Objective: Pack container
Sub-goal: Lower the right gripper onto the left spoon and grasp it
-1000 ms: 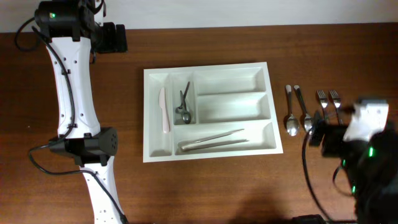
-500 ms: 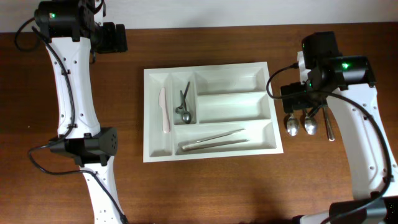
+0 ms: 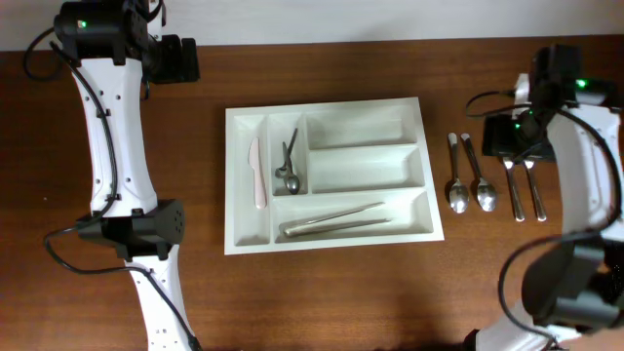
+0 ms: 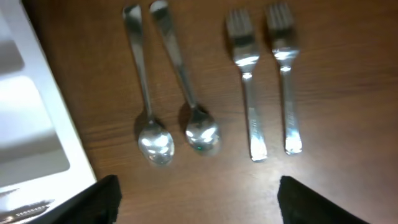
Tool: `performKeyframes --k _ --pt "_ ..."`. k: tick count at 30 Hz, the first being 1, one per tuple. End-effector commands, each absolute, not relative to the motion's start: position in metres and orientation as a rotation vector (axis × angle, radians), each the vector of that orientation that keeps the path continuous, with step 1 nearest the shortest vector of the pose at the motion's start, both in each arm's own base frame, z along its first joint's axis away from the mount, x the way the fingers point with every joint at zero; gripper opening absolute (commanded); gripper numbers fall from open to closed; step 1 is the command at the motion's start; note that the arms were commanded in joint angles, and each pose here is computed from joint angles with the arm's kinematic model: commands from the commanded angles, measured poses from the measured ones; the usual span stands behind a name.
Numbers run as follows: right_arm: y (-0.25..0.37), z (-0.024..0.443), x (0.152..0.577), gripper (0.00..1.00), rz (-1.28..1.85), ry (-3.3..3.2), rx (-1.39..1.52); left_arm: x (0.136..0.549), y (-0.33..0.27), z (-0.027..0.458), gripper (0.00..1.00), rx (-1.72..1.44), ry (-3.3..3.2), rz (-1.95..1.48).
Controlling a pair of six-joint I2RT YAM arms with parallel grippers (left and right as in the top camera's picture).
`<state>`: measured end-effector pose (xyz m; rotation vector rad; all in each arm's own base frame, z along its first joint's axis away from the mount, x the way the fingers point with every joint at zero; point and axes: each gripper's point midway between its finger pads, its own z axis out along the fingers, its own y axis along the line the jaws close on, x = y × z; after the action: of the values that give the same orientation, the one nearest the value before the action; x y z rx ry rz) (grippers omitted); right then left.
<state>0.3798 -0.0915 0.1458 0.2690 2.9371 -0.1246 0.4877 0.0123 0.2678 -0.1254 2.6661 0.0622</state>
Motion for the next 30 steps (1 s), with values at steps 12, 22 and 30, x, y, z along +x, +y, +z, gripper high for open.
performKeyframes --k 12,22,30 --pt "-0.094 0.076 0.412 0.78 -0.093 3.025 -0.019 0.487 0.013 0.274 0.99 -0.14 2.647 0.063" --pt "-0.1 0.053 0.435 0.77 -0.118 2.979 -0.104 0.487 0.013 0.274 0.99 -0.14 2.647 0.063" --pt "-0.106 0.029 0.432 0.69 -0.12 3.026 -0.088 0.487 0.013 0.274 0.99 -0.14 2.647 0.063"
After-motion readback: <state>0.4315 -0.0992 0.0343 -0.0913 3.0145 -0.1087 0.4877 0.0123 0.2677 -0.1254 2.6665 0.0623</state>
